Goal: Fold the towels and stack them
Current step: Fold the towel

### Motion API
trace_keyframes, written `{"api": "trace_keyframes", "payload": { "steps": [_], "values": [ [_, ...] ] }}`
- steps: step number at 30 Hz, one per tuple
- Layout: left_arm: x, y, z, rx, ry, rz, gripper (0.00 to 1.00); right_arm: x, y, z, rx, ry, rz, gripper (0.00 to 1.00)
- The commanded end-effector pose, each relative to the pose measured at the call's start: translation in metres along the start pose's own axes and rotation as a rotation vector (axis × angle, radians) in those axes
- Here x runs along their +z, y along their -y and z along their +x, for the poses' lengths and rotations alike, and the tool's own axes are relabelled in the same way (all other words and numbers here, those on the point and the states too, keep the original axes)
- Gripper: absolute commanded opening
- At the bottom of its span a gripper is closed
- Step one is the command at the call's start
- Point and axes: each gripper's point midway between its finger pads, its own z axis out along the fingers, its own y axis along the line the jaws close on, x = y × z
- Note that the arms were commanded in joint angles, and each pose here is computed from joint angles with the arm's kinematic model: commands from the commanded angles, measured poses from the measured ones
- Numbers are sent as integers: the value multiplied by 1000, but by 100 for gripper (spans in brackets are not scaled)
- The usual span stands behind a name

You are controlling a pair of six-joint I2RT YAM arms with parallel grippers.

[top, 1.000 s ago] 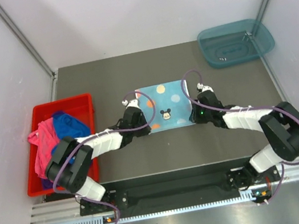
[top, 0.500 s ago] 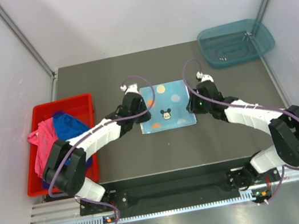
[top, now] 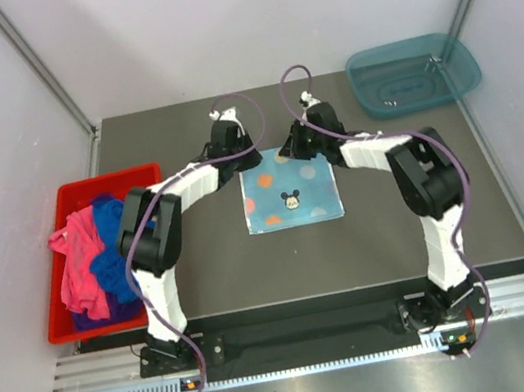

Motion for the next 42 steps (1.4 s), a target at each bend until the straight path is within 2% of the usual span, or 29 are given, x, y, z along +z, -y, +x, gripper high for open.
{"api": "trace_keyframes", "payload": {
  "steps": [1,8,13,19,29,38,42],
  "values": [
    [25,13,-17,47,33,92,18,24,-24,-31,41,52,-138,13],
    [49,-25,-7,7,42,-28,18,57,12,-32,148,83,-141,11],
    [57,-50,10,-22,14,-125,18,58,42,-39,257,128,-130,10],
    [57,-64,24,-60,-11,-152,17,43,71,-48,352,164,-134,9],
    [54,-68,16,-82,3,-152,18,23,90,-71,266,189,-108,13],
    [46,-57,-22,-46,76,-118,27,18,89,-95,138,181,-74,13],
    [41,-59,-42,-27,109,-138,28,15,83,-110,93,184,-68,14]
  ]
}}
